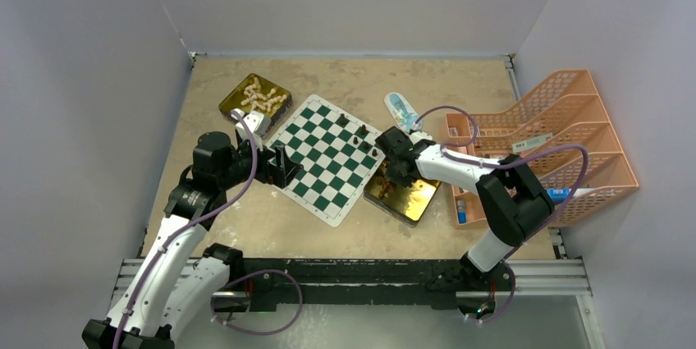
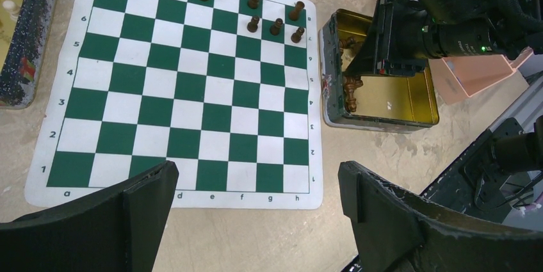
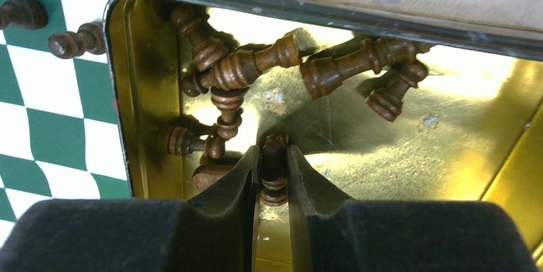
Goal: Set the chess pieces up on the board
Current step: Pick up the chess piece from the storage box.
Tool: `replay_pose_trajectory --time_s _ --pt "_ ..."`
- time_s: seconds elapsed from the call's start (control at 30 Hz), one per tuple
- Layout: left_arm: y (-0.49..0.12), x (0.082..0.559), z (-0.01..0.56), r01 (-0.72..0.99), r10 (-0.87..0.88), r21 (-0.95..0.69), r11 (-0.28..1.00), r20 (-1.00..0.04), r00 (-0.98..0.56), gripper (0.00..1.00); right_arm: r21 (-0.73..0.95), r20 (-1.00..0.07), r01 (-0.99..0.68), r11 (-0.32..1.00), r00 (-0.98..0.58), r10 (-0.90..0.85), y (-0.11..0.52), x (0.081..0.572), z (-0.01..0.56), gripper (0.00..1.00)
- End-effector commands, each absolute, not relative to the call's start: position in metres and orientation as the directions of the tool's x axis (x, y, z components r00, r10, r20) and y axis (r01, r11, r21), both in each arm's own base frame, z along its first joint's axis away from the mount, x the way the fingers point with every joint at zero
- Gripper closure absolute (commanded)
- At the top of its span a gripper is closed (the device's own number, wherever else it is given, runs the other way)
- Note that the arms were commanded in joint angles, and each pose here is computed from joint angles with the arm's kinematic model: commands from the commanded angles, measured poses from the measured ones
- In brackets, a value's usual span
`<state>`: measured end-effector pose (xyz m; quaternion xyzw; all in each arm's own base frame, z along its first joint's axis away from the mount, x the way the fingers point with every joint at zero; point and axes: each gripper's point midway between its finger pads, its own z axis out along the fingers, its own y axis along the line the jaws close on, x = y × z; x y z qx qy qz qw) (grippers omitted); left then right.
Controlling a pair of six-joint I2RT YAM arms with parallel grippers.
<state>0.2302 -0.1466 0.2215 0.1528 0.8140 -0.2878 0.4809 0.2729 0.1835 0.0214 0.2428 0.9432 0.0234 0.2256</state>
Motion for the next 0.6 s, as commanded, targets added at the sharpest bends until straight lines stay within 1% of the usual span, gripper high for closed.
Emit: replay_pose_trajectory --time_s 0.0,0.17,0.57 --pt "-0.15 0.233 0.229 0.548 -0.031 -0.311 0.777 -0.887 -0.46 0.04 0.043 -0.485 0.47 0.882 -0.762 0.429 0.159 0.275 0.028 0.8" --pt "-0.15 0.235 0.228 0.532 -0.045 -0.324 0.782 -0.881 -0.471 0.05 0.059 -0.534 0.461 0.885 -0.735 0.419 0.154 0.281 0.046 0.85" --pt "-0.157 0.235 0.225 0.529 -0.063 -0.378 0.76 -0.853 -0.518 0.07 0.116 -0.579 0.445 0.888 -0.696 0.425 0.154 0.287 0.08 0.86"
